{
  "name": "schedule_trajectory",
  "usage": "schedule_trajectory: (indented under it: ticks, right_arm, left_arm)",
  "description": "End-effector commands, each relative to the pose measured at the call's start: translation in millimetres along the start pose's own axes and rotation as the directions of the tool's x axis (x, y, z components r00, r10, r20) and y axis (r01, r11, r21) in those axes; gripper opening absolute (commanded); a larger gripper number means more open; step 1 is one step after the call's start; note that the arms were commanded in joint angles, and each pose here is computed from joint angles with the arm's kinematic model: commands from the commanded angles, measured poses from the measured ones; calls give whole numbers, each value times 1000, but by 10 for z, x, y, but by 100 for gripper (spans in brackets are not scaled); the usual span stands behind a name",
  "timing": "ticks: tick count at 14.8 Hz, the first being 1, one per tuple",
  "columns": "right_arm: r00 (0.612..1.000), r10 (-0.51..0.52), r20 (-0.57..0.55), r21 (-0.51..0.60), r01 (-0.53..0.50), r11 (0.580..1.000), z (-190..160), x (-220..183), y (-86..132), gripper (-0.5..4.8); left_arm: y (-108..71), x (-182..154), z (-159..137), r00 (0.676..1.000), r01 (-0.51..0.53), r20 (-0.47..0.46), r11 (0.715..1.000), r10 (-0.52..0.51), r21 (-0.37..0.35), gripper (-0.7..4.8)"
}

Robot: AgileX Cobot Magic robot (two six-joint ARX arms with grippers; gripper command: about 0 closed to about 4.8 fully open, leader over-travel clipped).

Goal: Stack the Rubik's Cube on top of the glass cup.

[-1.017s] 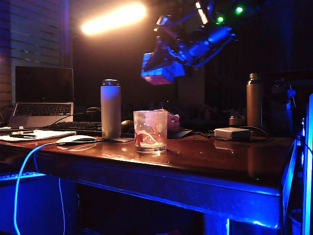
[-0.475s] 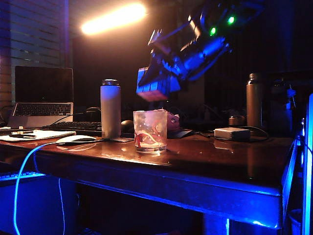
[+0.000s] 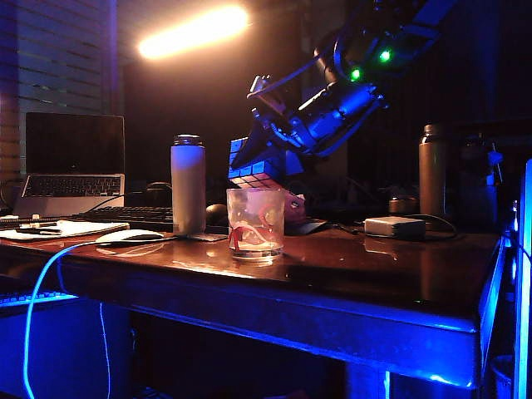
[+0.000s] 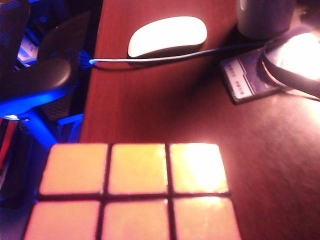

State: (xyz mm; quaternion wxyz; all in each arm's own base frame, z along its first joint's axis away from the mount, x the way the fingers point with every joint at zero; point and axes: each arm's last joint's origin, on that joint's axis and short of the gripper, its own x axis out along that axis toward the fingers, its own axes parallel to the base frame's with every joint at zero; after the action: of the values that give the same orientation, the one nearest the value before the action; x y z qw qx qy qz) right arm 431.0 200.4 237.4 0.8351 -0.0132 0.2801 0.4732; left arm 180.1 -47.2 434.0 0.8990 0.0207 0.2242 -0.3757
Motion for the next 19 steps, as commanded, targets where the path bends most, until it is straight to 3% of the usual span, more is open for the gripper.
schedule_trajectory:
  ticks: [1,6,7,8,9,19]
  right_arm:
    - [1000,27,-7,-1,-27,1000,-19,44,20,265]
    - [998,57,-18,4,-57,998,-41,77,45,268]
    - [998,57,-17,-3,-57,998,-40,77,45,328]
    - [998,57,-17,-14,-58,998,-40,77,45,444]
    - [998,57,-17,-15,-58,998,-40,77,45,479]
    - [996,49,77,-90,-42,995,200,-115,149,479]
  left_arm:
    - [-8,-12,17,1000,4,15,1000,-5,13,-3]
    - [-8,-12,17,1000,4,15,1000,-5,13,-3]
    - [-8,-12,17,1000,4,14,1000,-5,13,-3]
    - [-8,-12,17,1000,4,14,1000,-5,13,-3]
    - [-8,-12,17,1000,4,14,1000,-4,13,-3]
    - [-11,-15,10,1000,6,9,1000,-6,8,-4]
